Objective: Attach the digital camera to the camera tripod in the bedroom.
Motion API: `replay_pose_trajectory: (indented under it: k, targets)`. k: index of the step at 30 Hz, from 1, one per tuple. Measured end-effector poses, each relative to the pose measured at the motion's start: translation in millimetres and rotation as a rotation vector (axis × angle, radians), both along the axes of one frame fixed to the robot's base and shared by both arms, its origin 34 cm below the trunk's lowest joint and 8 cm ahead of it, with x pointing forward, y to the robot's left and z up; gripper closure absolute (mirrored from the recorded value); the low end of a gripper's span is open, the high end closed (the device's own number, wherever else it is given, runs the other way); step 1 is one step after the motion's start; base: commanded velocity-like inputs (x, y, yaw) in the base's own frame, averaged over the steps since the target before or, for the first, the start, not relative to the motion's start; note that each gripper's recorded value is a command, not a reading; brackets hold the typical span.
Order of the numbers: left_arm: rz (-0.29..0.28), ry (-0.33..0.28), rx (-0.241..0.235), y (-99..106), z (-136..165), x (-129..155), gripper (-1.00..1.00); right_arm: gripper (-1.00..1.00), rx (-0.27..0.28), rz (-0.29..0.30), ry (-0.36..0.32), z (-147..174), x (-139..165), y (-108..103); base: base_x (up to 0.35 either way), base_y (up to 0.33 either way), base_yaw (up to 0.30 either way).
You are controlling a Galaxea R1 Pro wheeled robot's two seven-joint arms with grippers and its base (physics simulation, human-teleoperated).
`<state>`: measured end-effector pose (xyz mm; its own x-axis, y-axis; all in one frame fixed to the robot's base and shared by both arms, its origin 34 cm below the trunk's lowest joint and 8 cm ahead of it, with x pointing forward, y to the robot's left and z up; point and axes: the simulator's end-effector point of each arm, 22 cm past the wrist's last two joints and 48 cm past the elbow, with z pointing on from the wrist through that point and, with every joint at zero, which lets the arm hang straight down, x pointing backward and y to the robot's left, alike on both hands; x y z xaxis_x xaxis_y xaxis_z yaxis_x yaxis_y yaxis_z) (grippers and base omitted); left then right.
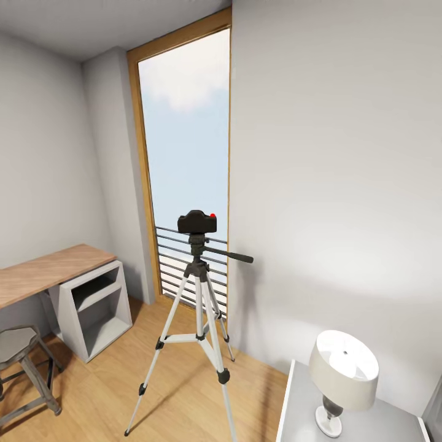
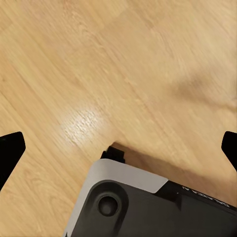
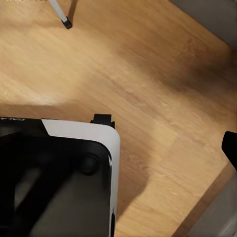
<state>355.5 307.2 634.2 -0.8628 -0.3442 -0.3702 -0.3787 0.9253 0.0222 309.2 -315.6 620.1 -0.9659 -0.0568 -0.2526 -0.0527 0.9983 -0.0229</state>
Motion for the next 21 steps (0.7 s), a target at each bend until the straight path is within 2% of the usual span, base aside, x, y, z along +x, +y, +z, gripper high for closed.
replay_pose_trajectory:
  k: [21]
  targets:
    - [0.0, 0.0, 0.0, 0.0, 0.1, 0.2, -1.0, -1.0, 0.004, 0.007, -0.003, -0.2, 0.9, 5.0, 0.0, 0.0, 0.0]
